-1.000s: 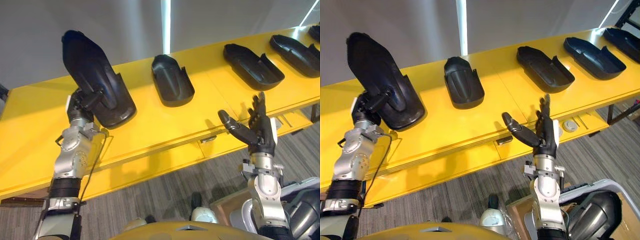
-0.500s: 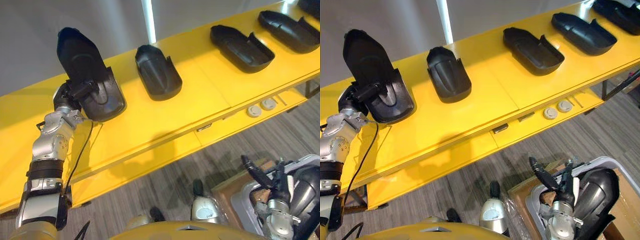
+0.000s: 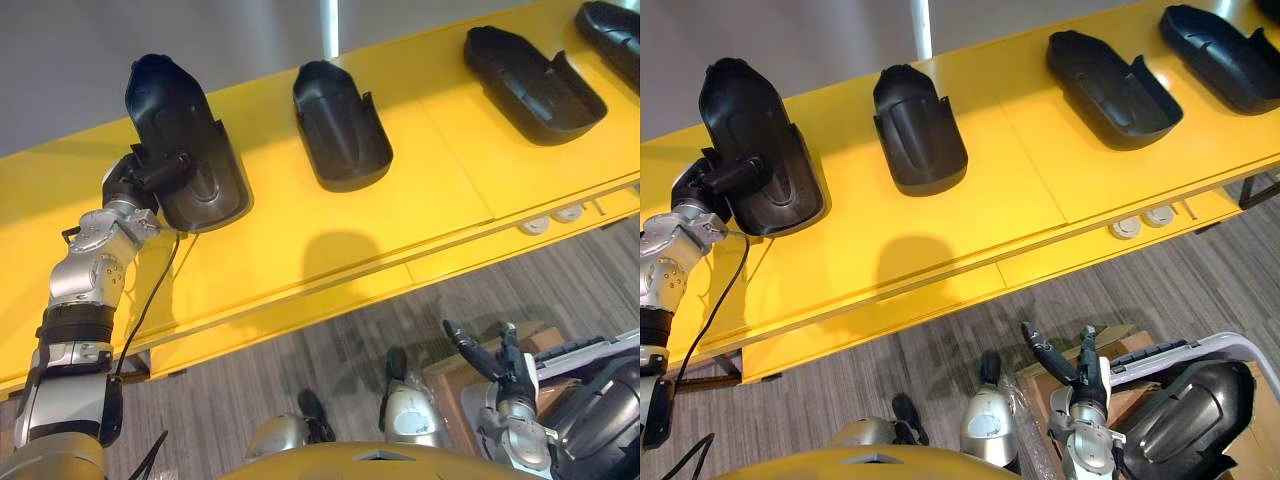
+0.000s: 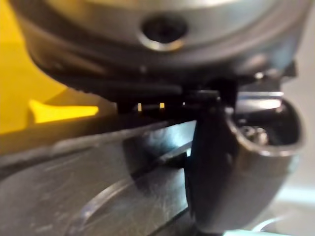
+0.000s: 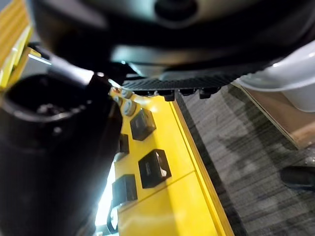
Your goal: Walk over and take three plastic housings, then place them on the shelf
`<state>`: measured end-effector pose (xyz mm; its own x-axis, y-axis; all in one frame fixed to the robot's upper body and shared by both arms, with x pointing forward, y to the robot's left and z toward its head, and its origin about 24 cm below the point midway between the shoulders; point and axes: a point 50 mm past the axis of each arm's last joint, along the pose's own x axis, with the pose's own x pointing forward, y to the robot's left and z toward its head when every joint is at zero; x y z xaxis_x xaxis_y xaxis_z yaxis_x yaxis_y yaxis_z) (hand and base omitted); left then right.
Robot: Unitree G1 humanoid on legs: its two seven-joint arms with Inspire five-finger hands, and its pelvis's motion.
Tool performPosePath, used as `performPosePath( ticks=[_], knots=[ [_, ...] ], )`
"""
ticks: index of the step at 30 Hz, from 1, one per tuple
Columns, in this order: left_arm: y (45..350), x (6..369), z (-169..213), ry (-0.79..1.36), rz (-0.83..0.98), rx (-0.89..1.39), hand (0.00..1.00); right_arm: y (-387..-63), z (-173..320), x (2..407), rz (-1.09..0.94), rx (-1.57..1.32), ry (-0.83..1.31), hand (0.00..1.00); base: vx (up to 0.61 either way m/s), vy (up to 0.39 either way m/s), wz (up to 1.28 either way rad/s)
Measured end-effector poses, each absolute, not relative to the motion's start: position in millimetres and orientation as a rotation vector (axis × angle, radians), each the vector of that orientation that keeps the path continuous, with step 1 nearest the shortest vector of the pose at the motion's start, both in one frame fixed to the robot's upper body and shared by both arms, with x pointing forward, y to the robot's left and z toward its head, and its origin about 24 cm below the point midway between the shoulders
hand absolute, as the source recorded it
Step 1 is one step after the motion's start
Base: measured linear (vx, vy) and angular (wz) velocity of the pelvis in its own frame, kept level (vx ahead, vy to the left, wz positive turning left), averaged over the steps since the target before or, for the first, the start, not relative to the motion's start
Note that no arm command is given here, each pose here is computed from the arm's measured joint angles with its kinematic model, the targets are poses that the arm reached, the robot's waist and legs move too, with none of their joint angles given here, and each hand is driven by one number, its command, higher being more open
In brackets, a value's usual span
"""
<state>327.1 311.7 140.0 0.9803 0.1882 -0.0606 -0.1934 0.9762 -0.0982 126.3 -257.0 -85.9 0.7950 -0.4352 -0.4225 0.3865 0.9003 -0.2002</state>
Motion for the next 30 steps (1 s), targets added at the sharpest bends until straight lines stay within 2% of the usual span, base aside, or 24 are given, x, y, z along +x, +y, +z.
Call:
performPosePath(
  ticks=[20, 21, 30],
  knots=[
    [309, 328, 159, 0.059, 0.042, -0.027, 0.00, -254, -102, 128, -0.399, -0.049, 0.581, 1.00, -0.03, -0.010, 0.09],
    [309, 329, 159, 0.063, 0.038, -0.018, 1.00, -254, -102, 128, -0.398, -0.049, 0.581, 1.00, 0.00, 0.000, 0.00],
    [309, 329, 155, 0.091, 0.027, 0.036, 1.00, -255, -106, 123, -0.407, -0.047, 0.613, 1.00, -0.03, 0.004, 0.00]
  ],
)
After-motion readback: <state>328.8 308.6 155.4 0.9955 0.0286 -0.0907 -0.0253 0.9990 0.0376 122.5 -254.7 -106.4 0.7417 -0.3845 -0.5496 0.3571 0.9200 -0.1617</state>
